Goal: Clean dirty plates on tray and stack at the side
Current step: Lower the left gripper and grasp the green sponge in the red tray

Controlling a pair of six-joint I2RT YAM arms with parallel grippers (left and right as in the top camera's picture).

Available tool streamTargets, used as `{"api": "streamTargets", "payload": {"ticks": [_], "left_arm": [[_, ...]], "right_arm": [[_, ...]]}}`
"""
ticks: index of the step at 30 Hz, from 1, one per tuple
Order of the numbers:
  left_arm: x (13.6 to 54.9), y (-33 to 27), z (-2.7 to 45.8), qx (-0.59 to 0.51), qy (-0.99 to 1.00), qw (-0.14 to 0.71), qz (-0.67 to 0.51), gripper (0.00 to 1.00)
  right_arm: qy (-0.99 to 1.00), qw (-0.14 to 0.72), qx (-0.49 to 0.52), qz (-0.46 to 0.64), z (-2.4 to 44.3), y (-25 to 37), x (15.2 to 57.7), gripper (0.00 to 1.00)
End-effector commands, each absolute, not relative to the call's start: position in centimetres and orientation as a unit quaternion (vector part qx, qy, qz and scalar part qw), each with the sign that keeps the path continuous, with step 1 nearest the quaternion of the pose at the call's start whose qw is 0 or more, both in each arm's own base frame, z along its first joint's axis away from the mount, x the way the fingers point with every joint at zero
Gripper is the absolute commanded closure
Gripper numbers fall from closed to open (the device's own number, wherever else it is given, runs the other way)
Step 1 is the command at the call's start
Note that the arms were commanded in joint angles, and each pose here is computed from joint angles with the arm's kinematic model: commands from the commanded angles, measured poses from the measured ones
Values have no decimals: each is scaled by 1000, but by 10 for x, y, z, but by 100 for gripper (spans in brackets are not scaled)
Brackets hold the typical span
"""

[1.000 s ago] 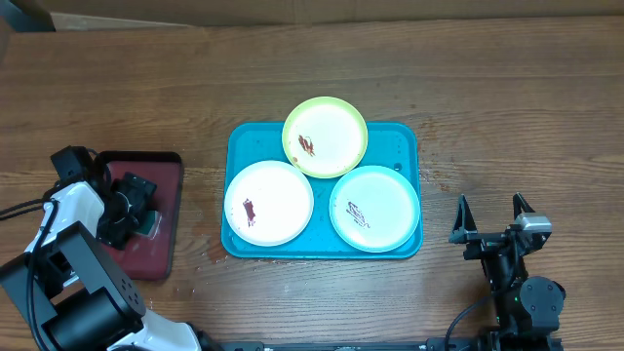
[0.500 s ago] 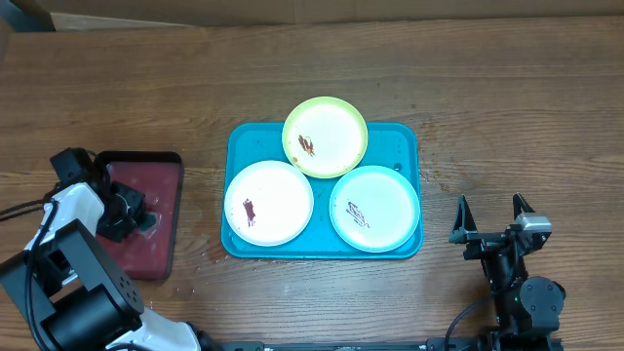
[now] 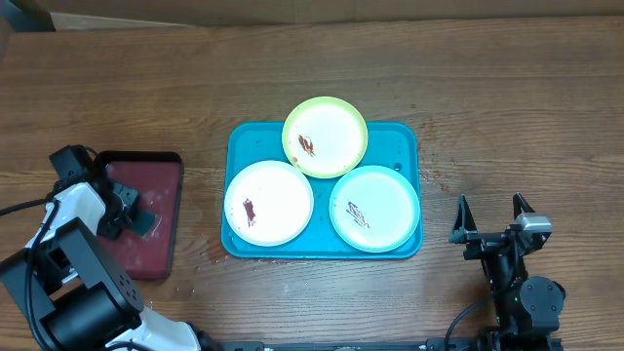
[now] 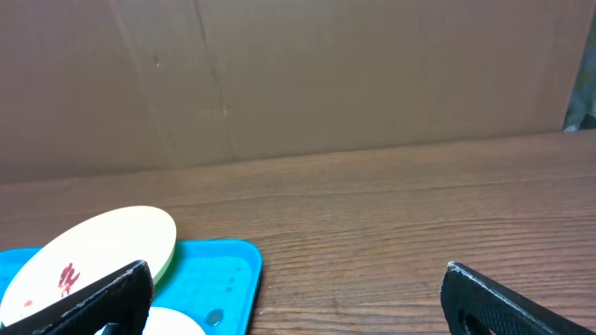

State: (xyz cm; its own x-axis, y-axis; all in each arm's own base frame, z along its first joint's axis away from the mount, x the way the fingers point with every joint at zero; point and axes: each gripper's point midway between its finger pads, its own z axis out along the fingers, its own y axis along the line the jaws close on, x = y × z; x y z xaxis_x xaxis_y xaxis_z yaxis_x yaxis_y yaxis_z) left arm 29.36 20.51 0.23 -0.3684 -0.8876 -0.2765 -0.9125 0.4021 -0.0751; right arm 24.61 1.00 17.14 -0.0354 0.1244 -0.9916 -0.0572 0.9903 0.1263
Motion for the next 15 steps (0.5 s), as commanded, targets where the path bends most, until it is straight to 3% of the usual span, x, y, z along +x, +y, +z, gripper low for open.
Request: {"api": "streamTargets", "payload": {"ticks": [1, 2, 5, 7, 8, 15], "left_arm": [[280, 196, -17, -545, 831, 102, 42, 91], [279, 196, -18, -545, 831, 100, 41, 96], [277, 192, -19, -545, 833, 92, 36, 92], [274, 185, -20, -544, 835, 80, 23, 14], [274, 181, -20, -544, 836, 74, 13, 0], [278, 130, -18, -538, 834, 26, -117, 0]], "right_arm": [[714, 697, 24, 63, 170, 9, 246, 0], [714, 697, 24, 63, 170, 9, 246, 0], [714, 697, 24, 63, 170, 9, 246, 0], [714, 697, 24, 63, 170, 9, 246, 0], [714, 697, 24, 63, 170, 9, 246, 0], [714, 697, 24, 63, 170, 9, 246, 0]]}}
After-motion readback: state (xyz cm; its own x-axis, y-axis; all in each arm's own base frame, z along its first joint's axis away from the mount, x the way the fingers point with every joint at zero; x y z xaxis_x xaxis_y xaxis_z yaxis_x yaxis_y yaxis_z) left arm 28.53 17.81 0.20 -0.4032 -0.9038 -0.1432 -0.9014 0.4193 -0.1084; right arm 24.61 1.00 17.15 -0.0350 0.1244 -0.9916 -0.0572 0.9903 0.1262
